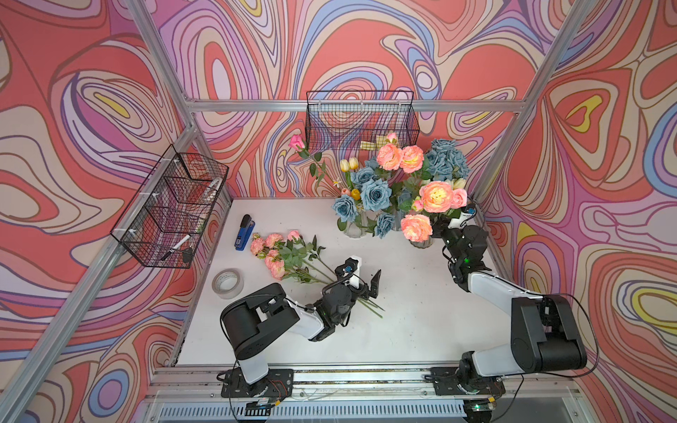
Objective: Pick out pink flowers from the vase
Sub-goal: Pick up the flower from the vase.
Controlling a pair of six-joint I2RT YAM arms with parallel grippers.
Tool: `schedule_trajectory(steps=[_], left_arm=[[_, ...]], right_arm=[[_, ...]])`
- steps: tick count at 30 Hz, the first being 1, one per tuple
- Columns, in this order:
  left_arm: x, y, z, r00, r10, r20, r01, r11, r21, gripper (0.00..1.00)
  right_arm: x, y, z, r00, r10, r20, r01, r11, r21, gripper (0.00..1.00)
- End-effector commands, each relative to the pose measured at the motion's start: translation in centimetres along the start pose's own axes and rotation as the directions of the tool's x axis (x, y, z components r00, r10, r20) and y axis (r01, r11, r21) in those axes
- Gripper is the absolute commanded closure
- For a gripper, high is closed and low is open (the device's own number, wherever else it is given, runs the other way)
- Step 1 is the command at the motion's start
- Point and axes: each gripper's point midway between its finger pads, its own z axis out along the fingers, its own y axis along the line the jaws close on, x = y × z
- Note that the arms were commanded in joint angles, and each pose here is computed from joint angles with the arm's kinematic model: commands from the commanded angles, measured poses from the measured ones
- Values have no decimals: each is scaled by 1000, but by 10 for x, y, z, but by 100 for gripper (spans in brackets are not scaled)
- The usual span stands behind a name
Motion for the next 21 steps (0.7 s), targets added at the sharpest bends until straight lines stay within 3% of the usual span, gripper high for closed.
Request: schedule_trajectory(steps=[1,2,14,21], left_arm=[[-26,2,-4,996,-42,84,43,999,-6,0],[-15,7,-10,998,-28,55,29,1000,-13,0],[-18,8,-12,998,-25,62,26,1000,-15,0],[-20,8,-13,998,-21,65,22,1000,-11,0]], right_arm=[[-17,4,8,999,-9,49,10,1000,-10,61],[-18,4,9,999,-10,52,10,1000,-9,61],[-28,4,18,998,-29,60,30,1000,-1,68],[-29,2,26,997,-57,57,56,998,12,58]])
